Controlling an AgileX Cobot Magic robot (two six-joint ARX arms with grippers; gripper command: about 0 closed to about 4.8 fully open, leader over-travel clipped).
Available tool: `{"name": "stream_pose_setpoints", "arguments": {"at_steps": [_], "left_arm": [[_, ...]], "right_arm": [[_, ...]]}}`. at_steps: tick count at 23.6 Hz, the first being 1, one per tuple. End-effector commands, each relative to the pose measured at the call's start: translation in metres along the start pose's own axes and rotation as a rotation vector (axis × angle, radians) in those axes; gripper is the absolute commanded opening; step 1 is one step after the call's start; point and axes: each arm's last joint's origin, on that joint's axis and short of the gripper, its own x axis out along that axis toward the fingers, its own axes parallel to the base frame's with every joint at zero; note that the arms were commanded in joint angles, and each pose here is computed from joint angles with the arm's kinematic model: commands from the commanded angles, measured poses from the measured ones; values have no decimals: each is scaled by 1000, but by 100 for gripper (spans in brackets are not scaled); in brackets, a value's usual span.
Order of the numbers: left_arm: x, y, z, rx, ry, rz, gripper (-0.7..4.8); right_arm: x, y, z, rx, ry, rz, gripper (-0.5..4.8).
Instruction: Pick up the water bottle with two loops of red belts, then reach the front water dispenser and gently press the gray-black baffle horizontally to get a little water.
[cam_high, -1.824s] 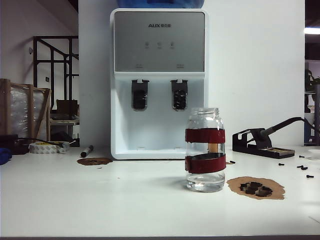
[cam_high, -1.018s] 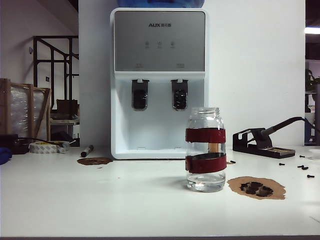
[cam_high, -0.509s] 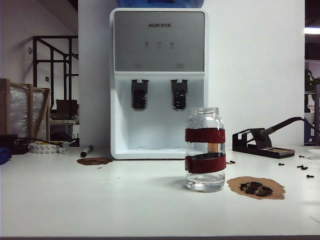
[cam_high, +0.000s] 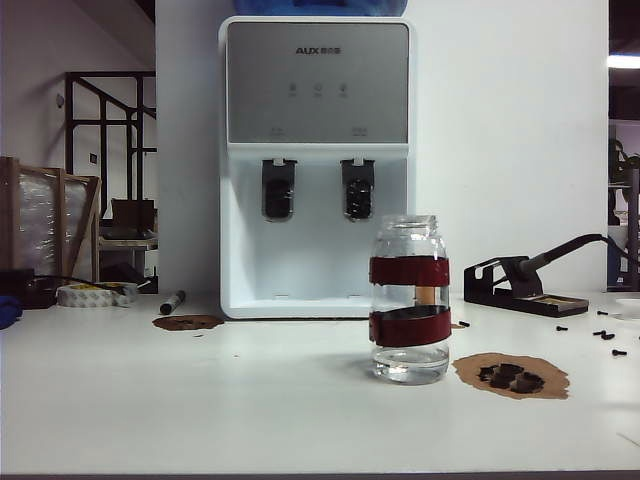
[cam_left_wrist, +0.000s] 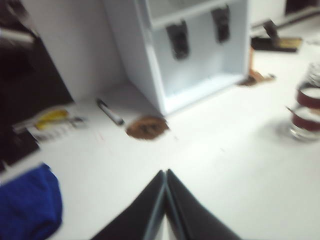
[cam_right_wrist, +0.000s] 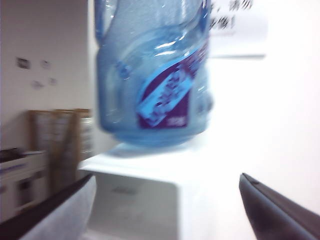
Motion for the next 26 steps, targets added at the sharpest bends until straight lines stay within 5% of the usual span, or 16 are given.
{"name": "stream_pose_setpoints", "arguments": {"at_steps": [1, 4, 8, 12, 19, 26], "left_arm": [[-3, 0, 10, -1, 49, -75, -2], [-7, 0, 18, -4, 74, -113, -2], [-14, -2, 26, 16, 80, -156, -2], [-18, -3, 27, 24, 105, -194, -2], [-23, -5, 33, 54, 82, -245, -2], [-27, -5, 39, -168, 77, -235, -2]], "right_arm": [[2, 2, -21, 44, 124, 30, 439], [4, 7, -51, 79, 198, 128, 439], [-7, 9, -103, 137, 246, 126, 439], [-38, 14, -132, 155, 166, 123, 434], [-64, 30, -180, 153, 292, 177, 434], [-83, 44, -236, 85, 355, 292, 479]]}}
